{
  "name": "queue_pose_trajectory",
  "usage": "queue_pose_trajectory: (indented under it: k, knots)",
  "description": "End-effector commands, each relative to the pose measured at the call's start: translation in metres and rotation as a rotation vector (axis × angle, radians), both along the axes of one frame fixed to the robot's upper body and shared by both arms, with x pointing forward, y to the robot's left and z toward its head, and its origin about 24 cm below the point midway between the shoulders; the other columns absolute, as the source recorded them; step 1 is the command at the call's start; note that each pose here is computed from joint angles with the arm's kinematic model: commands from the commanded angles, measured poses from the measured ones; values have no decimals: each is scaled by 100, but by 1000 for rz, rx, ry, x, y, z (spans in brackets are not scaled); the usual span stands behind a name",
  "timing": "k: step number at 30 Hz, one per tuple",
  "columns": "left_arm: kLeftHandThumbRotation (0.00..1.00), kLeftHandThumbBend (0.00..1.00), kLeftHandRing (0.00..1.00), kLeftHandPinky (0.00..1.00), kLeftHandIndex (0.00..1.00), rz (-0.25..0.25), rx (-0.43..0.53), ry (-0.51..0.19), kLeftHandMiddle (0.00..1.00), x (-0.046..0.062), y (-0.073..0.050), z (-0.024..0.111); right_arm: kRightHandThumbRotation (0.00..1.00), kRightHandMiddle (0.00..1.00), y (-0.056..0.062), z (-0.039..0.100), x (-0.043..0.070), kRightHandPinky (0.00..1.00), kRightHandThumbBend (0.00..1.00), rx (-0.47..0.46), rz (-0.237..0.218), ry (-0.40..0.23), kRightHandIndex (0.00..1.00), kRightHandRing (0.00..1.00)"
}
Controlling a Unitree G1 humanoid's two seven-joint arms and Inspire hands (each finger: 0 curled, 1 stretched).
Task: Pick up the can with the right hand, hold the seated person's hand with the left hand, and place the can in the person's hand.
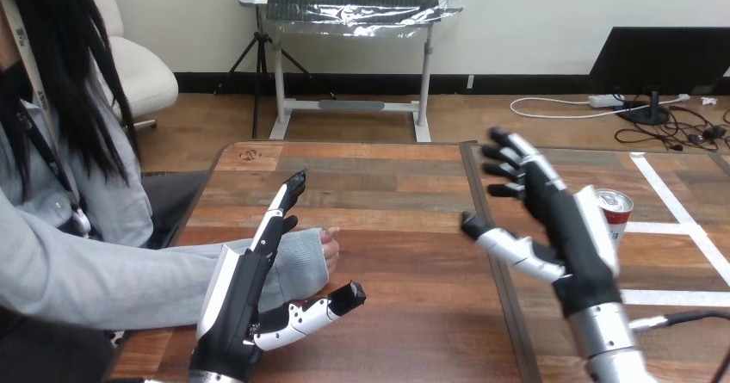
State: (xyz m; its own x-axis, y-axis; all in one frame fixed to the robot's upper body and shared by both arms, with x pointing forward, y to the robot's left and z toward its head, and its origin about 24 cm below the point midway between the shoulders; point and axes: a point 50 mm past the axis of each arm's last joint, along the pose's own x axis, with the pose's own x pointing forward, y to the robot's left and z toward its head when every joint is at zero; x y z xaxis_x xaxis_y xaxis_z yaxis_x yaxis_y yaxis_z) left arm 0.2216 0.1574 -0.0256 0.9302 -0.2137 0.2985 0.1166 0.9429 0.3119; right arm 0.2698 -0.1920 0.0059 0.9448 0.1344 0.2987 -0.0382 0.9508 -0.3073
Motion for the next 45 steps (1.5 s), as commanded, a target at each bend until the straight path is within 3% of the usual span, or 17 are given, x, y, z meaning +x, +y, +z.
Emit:
queue_pose_trajectory:
  k: [1, 32, 45]
  knots:
    - [55, 100, 96, 91, 96, -3, -20, -91, 95, 17, -1, 19, 60, 85, -6, 43, 25, 72, 100, 18, -25, -186, 89, 82]
    - [54, 100, 96, 90, 95, -2, -25, -95, 95, 18, -1, 19, 55, 83, -32, 66, 32, 73, 100, 103, -161, -283, 87, 81]
    - [54, 100, 96, 90, 95, -2, -22, -96, 95, 19, 0, 20, 52, 81, -43, 71, 34, 71, 100, 160, -259, -312, 86, 78]
